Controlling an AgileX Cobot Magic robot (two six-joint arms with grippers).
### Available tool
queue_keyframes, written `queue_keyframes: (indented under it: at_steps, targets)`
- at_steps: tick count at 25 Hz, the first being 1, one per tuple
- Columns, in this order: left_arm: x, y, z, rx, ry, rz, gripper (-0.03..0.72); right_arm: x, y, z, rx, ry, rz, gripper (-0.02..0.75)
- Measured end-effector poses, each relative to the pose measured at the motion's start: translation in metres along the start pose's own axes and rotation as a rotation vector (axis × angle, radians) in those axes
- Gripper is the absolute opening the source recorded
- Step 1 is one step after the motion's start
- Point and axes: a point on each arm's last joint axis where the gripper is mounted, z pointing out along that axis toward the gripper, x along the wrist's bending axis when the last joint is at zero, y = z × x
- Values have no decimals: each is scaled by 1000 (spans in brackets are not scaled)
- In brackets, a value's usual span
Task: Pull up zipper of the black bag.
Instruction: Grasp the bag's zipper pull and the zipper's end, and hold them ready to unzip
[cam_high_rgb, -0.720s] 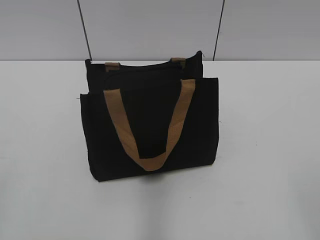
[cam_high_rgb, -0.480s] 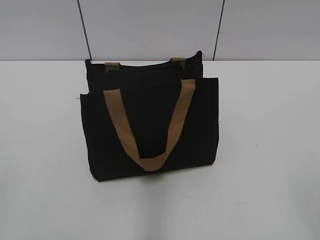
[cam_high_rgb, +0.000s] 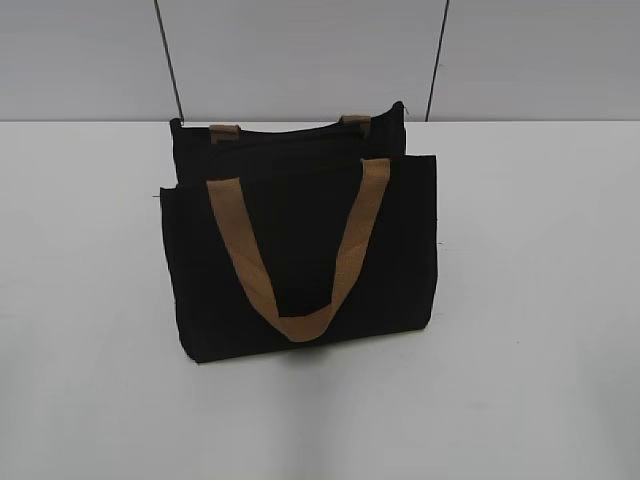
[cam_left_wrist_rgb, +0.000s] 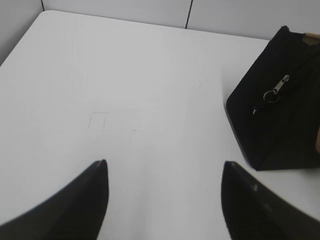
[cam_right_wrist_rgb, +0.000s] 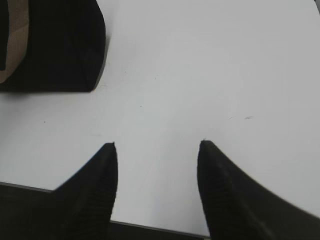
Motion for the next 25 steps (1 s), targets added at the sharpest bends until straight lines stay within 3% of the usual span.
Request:
queue_keyframes:
  at_steps: [10, 15, 20, 22, 25]
  targets:
    - [0, 2, -2, -17, -1, 6, 529, 0, 0, 0, 0, 0, 0, 403]
    - [0, 40, -10, -218, 17, 81, 529, 0, 0, 0, 0, 0, 0, 403]
    - [-1, 78, 28, -280, 13, 110, 529, 0, 0, 0, 0, 0, 0, 403]
    - [-2, 91, 51, -356, 4, 133, 529, 0, 0, 0, 0, 0, 0, 403]
    - [-7, 95, 94, -419, -23, 188, 529, 0, 0, 0, 0, 0, 0, 403]
